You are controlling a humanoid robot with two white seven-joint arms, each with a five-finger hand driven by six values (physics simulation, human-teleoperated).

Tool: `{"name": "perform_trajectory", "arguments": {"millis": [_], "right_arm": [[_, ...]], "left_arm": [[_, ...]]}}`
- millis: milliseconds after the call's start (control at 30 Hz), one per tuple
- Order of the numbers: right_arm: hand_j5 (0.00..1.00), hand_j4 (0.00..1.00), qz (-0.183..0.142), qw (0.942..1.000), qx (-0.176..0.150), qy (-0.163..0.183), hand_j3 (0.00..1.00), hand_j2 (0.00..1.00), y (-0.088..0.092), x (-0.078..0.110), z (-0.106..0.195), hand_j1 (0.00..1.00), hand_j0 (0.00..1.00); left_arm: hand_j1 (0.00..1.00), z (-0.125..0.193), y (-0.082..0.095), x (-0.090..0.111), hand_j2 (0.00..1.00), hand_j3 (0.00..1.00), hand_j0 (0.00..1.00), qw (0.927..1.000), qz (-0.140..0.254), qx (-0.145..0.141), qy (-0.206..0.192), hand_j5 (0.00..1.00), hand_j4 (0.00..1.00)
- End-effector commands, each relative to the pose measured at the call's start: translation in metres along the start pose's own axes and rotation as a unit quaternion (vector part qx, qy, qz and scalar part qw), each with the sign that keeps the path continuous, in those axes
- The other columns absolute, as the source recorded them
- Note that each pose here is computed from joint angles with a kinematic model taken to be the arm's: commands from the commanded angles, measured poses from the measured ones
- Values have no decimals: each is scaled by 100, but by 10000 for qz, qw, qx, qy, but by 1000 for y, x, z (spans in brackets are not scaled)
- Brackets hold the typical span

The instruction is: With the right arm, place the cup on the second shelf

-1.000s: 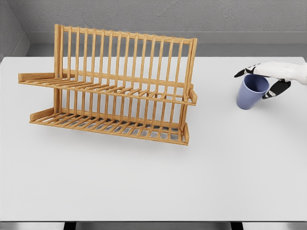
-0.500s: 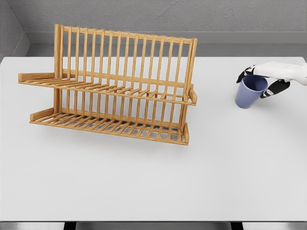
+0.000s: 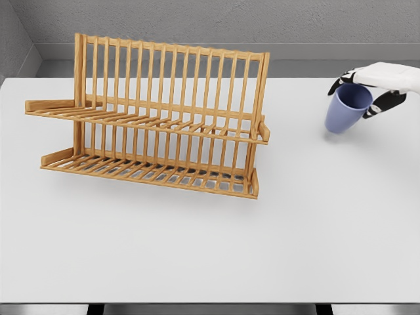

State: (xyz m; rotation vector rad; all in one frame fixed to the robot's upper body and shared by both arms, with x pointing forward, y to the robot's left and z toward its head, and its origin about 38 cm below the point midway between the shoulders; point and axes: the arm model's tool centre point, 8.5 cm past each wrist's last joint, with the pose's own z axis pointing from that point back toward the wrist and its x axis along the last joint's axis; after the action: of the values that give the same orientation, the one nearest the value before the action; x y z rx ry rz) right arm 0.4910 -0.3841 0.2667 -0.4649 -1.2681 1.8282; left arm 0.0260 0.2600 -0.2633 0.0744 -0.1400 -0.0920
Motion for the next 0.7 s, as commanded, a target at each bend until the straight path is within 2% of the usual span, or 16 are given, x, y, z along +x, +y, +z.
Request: {"name": "perform_trajectory", "arguments": {"millis": [0, 267, 300, 500, 667], "right_arm": [[71, 71, 67, 9999, -123, -35, 71, 71, -9, 4, 5, 71, 71], [70, 70, 391, 9989, -218, -150, 70, 70, -24, 17, 19, 70, 70], [70, 70, 429, 9985, -310, -146, 70, 70, -29, 18, 24, 70, 70], [70, 70, 709, 9960, -418, -356, 70, 70, -41, 38, 28, 70, 70], [70, 70, 979, 9920, -471, -639, 70, 70, -49, 62, 25, 70, 70]], "left_arm": [[100, 0, 0, 0, 100, 100, 100, 10000, 0, -1, 0, 100, 100], [100, 0, 0, 0, 100, 100, 100, 10000, 0, -1, 0, 100, 100], [100, 0, 0, 0, 100, 100, 100, 10000, 0, -1, 0, 100, 100], [100, 0, 0, 0, 100, 100, 100, 10000, 0, 6, 0, 100, 100], [100, 0, 0, 0, 100, 100, 100, 10000, 0, -1, 0, 100, 100]]}}
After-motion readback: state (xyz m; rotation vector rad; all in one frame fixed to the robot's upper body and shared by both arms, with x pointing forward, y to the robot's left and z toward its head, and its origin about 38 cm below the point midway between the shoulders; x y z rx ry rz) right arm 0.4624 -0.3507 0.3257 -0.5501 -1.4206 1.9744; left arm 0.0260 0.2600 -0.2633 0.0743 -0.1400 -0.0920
